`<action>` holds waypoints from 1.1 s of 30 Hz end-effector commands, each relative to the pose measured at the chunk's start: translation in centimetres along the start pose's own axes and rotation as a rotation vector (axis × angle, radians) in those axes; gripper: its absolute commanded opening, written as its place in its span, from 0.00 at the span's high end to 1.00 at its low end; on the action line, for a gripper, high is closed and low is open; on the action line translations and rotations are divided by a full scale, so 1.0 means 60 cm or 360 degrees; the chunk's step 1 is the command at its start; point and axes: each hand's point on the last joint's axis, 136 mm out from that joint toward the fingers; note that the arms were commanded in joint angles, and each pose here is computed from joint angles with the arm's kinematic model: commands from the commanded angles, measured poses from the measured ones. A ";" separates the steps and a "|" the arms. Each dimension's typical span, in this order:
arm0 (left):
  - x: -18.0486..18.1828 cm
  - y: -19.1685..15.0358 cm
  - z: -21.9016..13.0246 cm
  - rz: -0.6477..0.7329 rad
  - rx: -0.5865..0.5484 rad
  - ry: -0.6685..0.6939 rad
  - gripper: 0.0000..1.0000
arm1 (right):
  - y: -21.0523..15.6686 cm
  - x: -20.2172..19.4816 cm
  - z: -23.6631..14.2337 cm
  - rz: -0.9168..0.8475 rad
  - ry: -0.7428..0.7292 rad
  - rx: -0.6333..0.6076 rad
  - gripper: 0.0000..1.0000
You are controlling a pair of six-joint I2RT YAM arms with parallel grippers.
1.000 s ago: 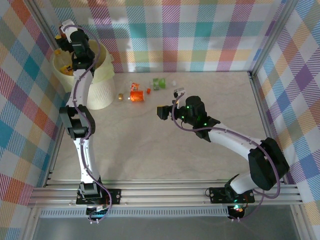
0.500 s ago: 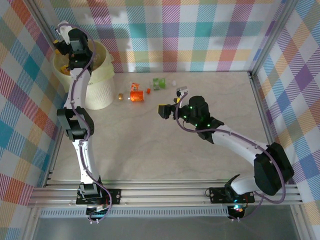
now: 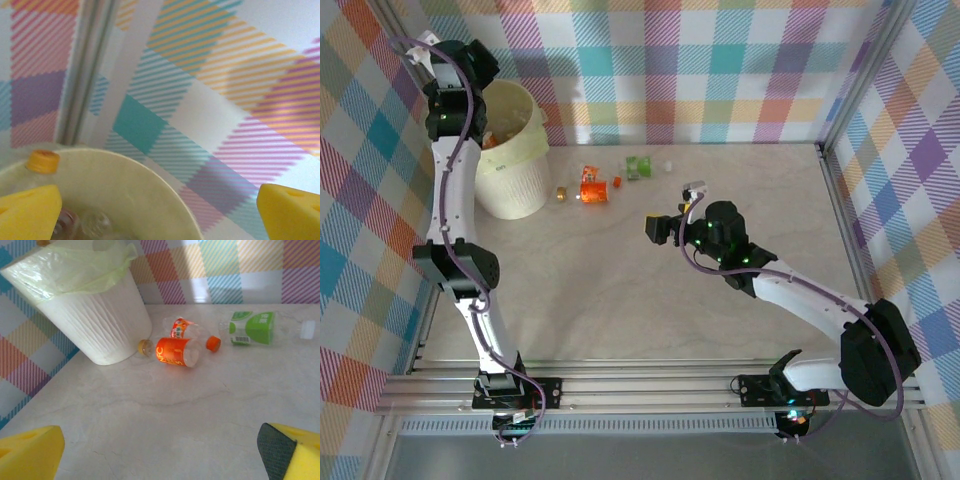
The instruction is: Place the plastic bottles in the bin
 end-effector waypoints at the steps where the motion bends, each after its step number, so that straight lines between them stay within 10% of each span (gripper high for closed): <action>1: -0.069 -0.032 -0.077 -0.0061 0.0217 -0.0220 0.00 | 0.006 -0.010 -0.004 0.0049 -0.0067 -0.0053 0.00; 16: -0.109 -0.291 -0.213 -0.0145 0.0496 -0.0139 0.00 | -0.014 -0.026 -0.007 0.0109 -0.0153 0.0028 0.00; 33: 0.009 -0.556 -0.206 -0.0593 0.0963 0.0583 0.00 | -0.023 -0.015 -0.035 0.0154 -0.0085 0.0029 0.00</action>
Point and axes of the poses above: each hand's point on the last joint's axis, 136 mm out from that joint toward the fingers, its own z axis out along the fingers, its own x axis along the line the jaws close on, y = z × x, and after that the axes turned 3 degrees about -z, right-handed
